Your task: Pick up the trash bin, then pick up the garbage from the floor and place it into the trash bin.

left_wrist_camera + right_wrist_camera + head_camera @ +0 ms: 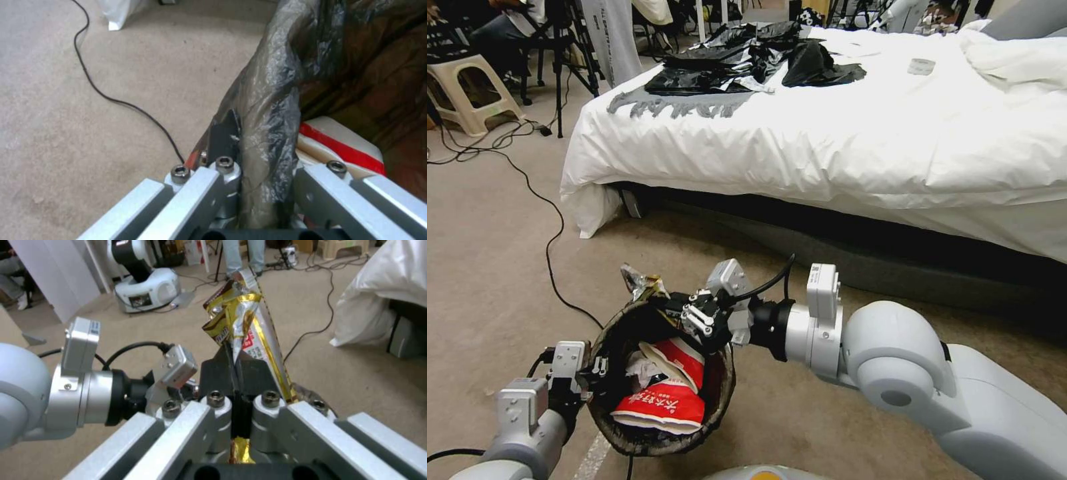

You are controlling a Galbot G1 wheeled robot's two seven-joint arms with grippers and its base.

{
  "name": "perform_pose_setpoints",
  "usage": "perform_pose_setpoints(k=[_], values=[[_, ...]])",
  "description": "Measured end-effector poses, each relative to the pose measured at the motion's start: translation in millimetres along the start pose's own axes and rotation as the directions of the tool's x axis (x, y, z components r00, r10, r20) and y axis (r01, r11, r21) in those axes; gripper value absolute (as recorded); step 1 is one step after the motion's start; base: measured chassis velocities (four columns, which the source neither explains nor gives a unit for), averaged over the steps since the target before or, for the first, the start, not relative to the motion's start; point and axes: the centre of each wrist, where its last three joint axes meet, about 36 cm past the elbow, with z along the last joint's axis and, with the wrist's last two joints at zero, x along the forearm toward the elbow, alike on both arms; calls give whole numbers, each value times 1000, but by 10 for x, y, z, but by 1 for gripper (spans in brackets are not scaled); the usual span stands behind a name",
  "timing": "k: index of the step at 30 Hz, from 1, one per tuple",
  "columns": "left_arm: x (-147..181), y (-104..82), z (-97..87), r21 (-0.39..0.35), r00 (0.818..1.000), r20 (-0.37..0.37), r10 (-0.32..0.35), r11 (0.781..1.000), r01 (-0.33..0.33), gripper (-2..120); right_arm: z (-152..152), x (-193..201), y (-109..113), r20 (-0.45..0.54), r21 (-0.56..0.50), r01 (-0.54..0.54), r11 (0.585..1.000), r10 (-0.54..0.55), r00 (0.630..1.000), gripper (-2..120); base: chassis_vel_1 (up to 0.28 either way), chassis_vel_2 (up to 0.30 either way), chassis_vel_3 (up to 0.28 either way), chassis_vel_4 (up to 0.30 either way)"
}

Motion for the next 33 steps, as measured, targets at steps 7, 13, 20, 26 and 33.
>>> perform_pose_setpoints(k=[7, 13, 20, 26, 33], values=[[-1, 0, -1, 1, 1000, -1, 2, 1000, -2, 0, 134, -70, -25, -49, -5, -19, 1000, 19, 999, 0, 0, 0, 0, 0], [-3, 0, -6, 2, 1000, 0, 3, 1000, -3, 0, 230, -136, -49, -72, -4, -29, 1000, 29, 997, 0, 0, 0, 0, 0], [-6, -2, -10, 5, 1000, 2, 5, 1000, -5, 0, 391, -231, -102, -102, -4, -54, 999, 53, 993, 0, 0, 0, 0, 0], [-10, 0, -19, 8, 1000, 6, 8, 1000, -8, 0, 441, -273, -113, -116, 10, -67, 998, 68, 991, 9, 0, 0, 0, 0], [-19, -4, -32, 10, 1000, 13, 12, 1000, -12, 0, 438, -260, -108, -123, 28, -76, 997, 79, 989, 38, 0, 0, 0, 0]])
